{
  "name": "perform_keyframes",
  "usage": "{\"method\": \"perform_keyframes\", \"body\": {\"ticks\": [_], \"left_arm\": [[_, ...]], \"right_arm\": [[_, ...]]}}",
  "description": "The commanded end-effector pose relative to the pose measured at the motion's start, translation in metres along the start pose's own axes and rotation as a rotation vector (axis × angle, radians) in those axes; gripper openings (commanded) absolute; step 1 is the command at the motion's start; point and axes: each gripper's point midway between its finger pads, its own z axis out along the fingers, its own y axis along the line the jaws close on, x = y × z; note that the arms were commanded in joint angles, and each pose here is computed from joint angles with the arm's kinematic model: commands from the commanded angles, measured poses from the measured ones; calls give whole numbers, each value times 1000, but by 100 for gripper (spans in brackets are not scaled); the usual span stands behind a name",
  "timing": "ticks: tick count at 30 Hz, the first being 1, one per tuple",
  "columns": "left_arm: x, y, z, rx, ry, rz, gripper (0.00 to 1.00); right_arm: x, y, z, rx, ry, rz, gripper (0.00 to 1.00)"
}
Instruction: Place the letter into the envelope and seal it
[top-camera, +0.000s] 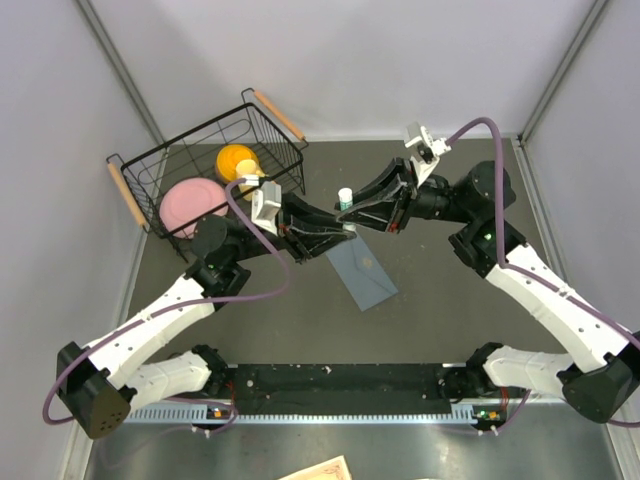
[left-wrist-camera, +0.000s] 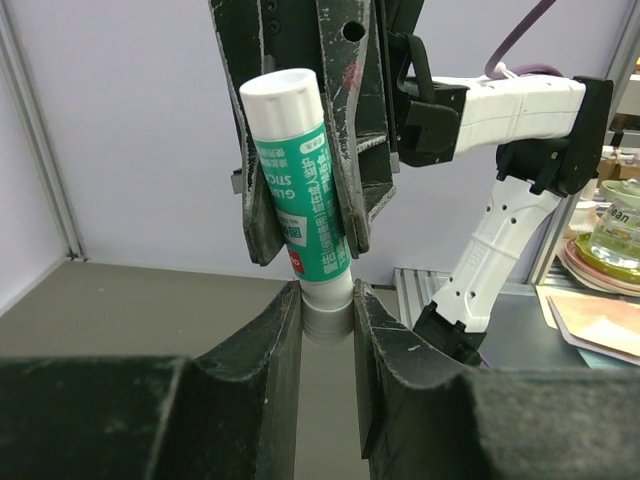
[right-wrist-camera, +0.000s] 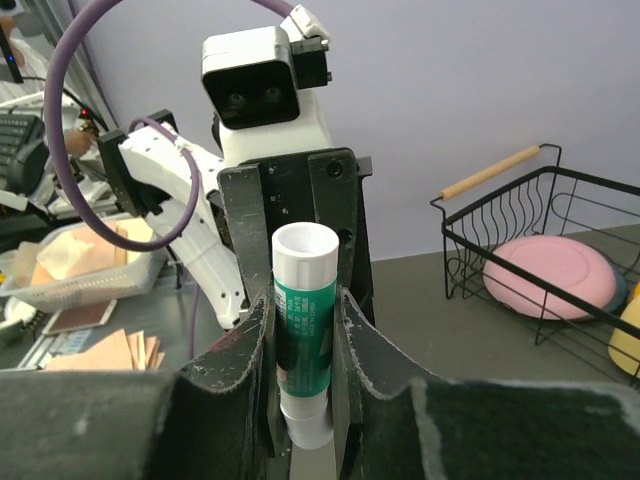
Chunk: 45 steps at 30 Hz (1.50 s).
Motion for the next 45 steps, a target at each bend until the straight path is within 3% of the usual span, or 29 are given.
{"method": "perform_keyframes", "body": {"ticks": [1, 13, 23, 29, 33, 36, 38, 43, 45], "left_arm": [[-49, -15, 5, 36, -118, 66, 0], [-50, 1, 6, -29, -128, 41, 0], [-56, 4, 7, -45, -148, 31, 0], [-60, 12, 5, -85, -162, -8, 0], [-55, 19, 5, -105, -148, -16, 0], [-47, 22, 4, -118, -121, -27, 14], [-37, 26, 2, -131, -94, -28, 33], [-5, 40, -21, -188, 0, -120, 50], [10, 38, -32, -161, 46, -159, 62]], "right_arm": [[1, 15, -5, -55, 53, -104, 0], [21, 1, -7, 5, 99, -39, 0], [18, -5, -13, 59, 6, -96, 0], [46, -11, -16, 63, 84, -47, 0], [64, -34, -18, 163, 138, 26, 0], [67, -44, -18, 206, 133, 67, 0], [65, -49, -19, 225, 124, 87, 0], [46, -79, -31, 299, 60, 187, 0], [35, -82, -32, 297, 35, 217, 0]]}}
